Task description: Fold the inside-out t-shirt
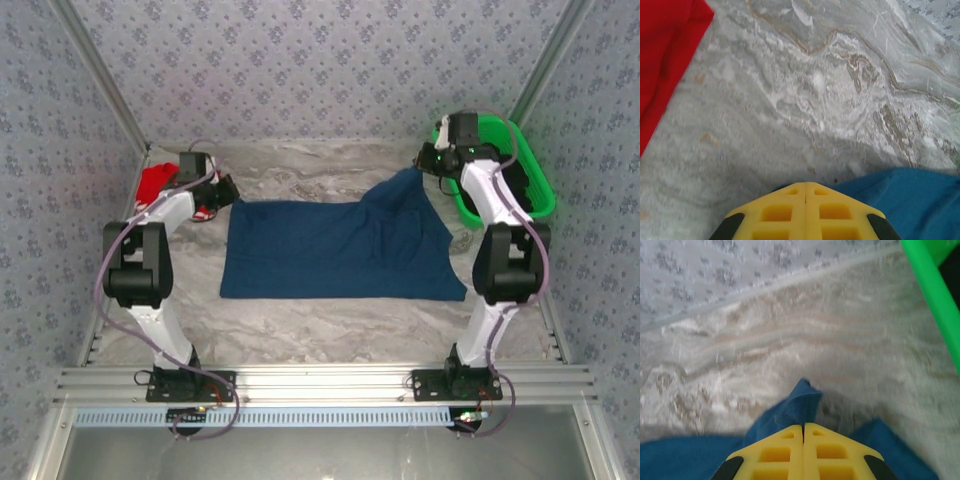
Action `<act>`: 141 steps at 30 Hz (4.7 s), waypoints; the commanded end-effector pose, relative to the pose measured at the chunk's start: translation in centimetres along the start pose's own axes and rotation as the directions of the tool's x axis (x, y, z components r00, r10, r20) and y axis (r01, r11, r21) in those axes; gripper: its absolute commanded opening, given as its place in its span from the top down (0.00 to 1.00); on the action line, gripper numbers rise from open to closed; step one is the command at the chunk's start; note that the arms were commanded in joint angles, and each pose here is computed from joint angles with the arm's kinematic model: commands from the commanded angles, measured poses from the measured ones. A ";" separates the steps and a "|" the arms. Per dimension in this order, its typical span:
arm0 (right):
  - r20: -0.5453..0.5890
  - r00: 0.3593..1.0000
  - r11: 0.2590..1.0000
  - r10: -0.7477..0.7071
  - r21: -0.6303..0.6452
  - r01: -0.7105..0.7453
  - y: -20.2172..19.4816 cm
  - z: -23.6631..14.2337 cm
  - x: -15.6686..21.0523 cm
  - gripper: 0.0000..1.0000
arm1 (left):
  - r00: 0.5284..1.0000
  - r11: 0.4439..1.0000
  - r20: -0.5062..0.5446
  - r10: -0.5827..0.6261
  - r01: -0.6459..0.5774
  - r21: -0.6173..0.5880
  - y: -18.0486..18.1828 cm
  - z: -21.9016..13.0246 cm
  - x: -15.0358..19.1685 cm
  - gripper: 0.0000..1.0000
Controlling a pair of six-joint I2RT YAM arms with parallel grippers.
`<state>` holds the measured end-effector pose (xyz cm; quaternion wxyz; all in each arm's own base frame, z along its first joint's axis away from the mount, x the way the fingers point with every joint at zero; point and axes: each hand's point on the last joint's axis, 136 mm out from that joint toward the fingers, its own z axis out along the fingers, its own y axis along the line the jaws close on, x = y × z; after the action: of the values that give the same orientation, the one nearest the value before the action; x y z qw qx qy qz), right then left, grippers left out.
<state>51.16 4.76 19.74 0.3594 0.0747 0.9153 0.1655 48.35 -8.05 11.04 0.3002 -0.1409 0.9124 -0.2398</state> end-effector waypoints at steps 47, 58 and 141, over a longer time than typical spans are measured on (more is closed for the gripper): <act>-0.243 0.916 0.877 0.320 0.442 -0.190 -10.8 -10.0 22.7 0.78 | 0.994 0.970 -0.102 -0.043 0.018 -0.243 8.0 -3.2 13.6 0.93; -0.187 0.982 0.988 0.034 0.155 -0.004 -2.4 -3.2 17.2 0.48 | 0.997 0.976 0.072 0.031 -0.014 -0.219 4.3 -6.2 9.6 0.45; -0.442 0.896 0.965 -0.049 0.211 0.157 -2.8 -1.0 21.9 0.92 | 0.982 0.970 -0.139 0.128 -0.153 -0.188 2.7 -0.5 13.4 0.44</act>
<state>33.95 8.24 4.27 0.1336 0.0332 0.9887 0.0598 37.31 -11.54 3.43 0.2401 -0.0934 0.9553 -0.1454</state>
